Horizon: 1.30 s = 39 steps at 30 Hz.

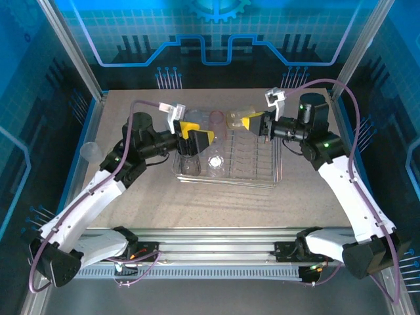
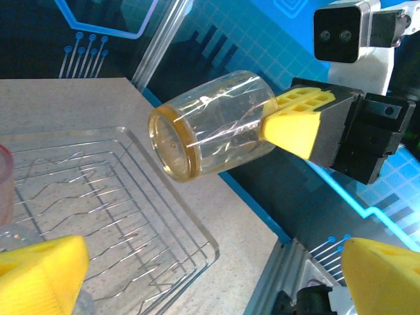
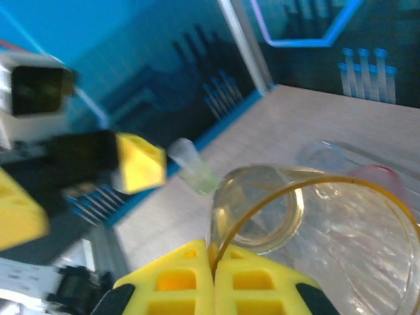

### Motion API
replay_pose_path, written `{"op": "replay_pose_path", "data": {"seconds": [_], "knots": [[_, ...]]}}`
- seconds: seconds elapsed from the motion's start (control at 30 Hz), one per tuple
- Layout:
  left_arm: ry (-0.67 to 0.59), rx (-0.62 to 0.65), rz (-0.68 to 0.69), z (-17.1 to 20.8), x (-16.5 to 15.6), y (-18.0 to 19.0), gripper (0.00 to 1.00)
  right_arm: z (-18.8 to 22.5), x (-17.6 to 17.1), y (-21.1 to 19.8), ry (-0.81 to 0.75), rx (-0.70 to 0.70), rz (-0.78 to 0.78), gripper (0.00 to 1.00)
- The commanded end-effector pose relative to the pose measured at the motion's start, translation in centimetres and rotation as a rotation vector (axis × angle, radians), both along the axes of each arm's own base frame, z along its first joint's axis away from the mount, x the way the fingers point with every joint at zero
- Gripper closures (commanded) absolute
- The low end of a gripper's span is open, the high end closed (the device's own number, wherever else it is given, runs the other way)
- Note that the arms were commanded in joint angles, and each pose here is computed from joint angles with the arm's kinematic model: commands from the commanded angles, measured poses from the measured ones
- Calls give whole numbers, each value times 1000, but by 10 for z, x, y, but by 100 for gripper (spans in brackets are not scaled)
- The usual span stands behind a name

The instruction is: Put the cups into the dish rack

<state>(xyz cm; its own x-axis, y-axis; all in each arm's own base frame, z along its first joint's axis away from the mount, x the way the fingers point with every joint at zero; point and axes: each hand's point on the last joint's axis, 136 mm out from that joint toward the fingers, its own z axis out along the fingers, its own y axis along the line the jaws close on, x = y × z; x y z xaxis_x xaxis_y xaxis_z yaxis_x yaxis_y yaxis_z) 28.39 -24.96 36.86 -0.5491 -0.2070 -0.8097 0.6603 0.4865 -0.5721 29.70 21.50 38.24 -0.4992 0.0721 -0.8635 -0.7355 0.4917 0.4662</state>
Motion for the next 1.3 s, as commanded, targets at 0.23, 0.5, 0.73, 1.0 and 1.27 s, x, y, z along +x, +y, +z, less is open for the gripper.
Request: {"op": "replay_pose_path", "data": {"seconds": [0.23, 0.5, 0.73, 1.0, 1.27], "knots": [[-55, -137, -120, 40, -8, -15, 1, 66, -44, 31, -55, 249, 270, 100], [-43, -156, -157, 45, -12, -19, 1, 73, -54, 40, -39, 285, 365, 100], [-74, -184, -209, 55, -21, -21, 3, 59, -54, 49, 11, 253, 392, 100], [-101, -201, -247, 60, -28, -22, 20, 53, -51, 51, 29, 252, 377, 100], [-94, -196, -268, 58, -27, -26, 40, 48, -47, 54, 53, 252, 374, 100]]}}
